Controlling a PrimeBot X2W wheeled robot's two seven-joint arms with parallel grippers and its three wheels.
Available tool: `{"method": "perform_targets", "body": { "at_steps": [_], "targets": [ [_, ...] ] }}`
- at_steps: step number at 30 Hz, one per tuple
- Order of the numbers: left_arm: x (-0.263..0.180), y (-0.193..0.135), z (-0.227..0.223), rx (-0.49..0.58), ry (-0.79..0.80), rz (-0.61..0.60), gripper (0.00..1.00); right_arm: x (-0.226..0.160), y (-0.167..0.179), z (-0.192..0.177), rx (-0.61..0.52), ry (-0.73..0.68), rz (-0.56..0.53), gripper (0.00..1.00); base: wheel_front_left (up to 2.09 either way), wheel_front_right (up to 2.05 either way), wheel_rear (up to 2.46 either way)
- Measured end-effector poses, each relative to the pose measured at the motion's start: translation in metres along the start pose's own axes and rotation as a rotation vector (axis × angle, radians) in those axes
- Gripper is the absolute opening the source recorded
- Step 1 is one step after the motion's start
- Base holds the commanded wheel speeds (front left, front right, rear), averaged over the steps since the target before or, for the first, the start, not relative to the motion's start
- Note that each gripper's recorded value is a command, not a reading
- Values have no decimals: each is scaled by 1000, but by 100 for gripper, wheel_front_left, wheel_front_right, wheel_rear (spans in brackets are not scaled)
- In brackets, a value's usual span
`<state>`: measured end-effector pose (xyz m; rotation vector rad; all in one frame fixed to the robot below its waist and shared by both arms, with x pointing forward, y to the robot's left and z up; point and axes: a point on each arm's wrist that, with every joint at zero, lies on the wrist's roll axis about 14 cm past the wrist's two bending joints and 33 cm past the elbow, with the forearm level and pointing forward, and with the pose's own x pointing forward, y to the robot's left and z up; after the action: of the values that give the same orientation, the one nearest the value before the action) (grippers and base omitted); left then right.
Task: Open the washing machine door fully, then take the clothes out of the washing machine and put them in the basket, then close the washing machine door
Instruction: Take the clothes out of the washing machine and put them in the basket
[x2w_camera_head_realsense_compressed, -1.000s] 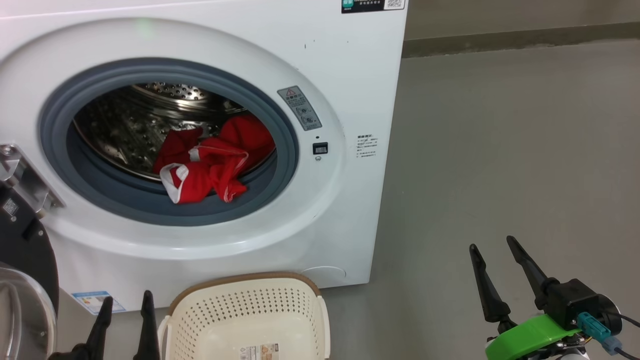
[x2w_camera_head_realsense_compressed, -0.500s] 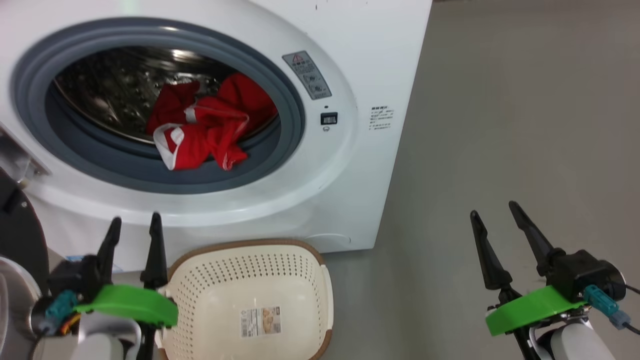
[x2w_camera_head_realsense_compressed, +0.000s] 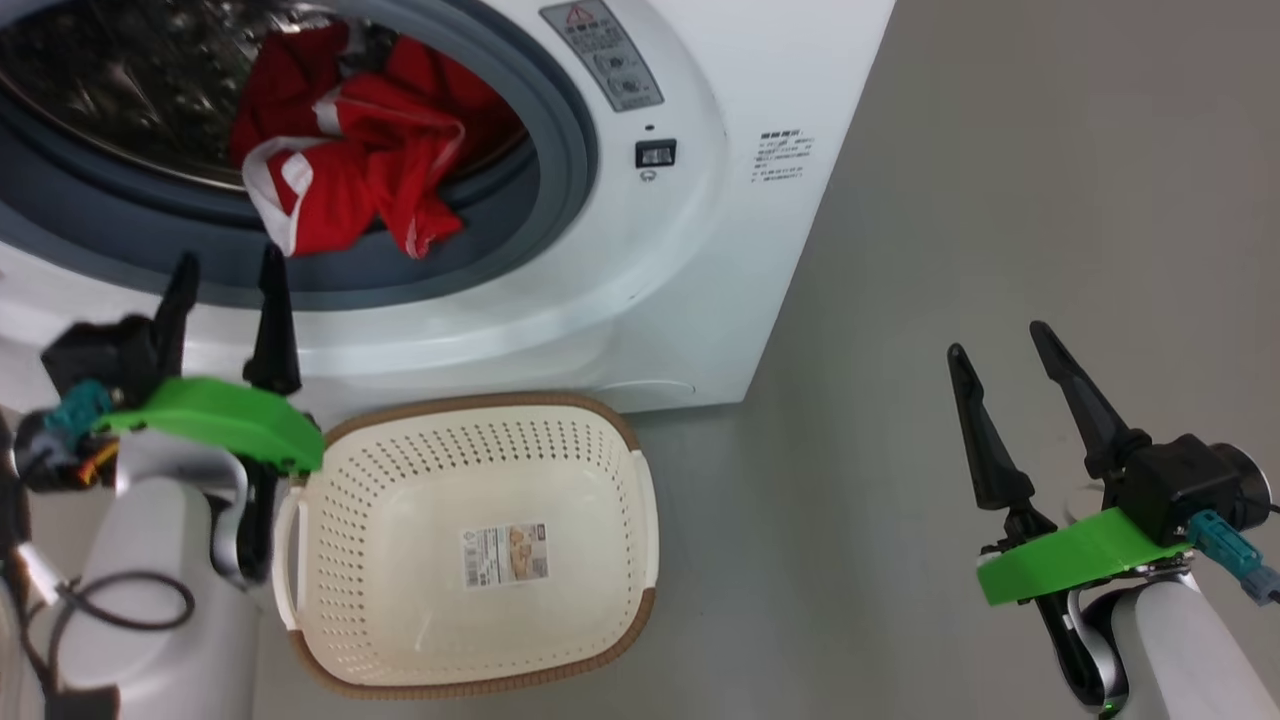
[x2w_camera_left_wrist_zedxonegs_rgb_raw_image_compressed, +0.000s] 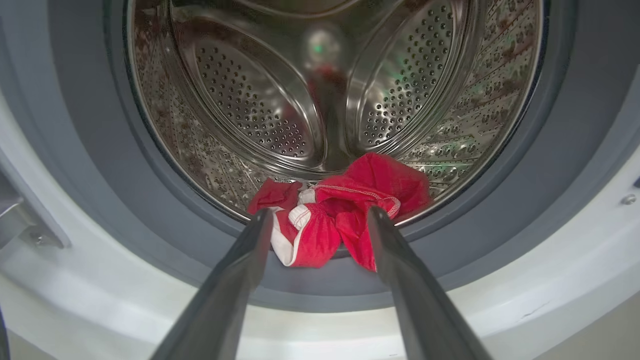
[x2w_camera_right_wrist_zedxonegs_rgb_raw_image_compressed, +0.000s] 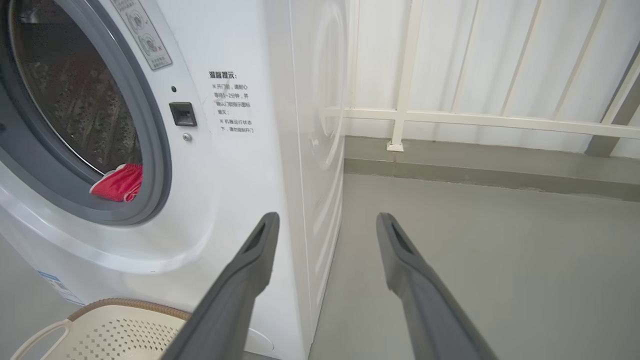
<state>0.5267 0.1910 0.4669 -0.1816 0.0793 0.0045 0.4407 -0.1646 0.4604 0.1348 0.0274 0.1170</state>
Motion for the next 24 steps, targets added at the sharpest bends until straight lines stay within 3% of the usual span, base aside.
{"method": "perform_targets", "body": {
  "at_steps": [15,24],
  "targets": [
    [80,-12,-40,27,148,-26,100,27,-10,-33,-5,61,-6,100,0,0,0],
    [97,-2,-91,108,348,4,100,25,-23,-47,-17,99,-37,100,0,0,0]
  ]
}}
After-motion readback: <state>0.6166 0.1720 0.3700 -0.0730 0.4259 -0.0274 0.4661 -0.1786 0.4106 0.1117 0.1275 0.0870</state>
